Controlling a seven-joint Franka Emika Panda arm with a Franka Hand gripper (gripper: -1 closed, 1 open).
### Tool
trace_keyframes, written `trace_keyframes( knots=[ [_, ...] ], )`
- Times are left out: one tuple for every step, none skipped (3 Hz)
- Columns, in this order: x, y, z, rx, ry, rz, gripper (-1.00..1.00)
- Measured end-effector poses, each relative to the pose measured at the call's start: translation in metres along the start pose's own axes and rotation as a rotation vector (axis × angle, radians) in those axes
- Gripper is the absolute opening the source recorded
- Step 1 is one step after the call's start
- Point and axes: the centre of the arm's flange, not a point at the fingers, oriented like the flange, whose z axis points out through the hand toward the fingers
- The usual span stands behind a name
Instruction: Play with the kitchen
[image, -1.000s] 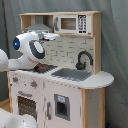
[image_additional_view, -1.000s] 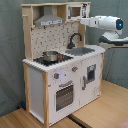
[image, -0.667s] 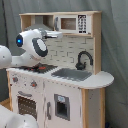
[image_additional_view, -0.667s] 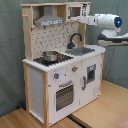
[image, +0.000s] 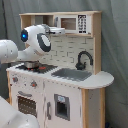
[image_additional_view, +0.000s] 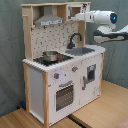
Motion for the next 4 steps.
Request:
trace_keyframes(
  knots=[
    [0.010, 0.004, 0.016, -0.003, 0.029, 0.007, 1.00],
    [0.020, 0.012, 0.028, -0.014, 0.044, -0.003, 1.00],
    [0.022, 0.023, 0.039, -0.018, 0.033, -0.018, 1.00],
    [0.020, 0.031, 0.045, -0.032, 0.021, -0.028, 1.00]
  ],
)
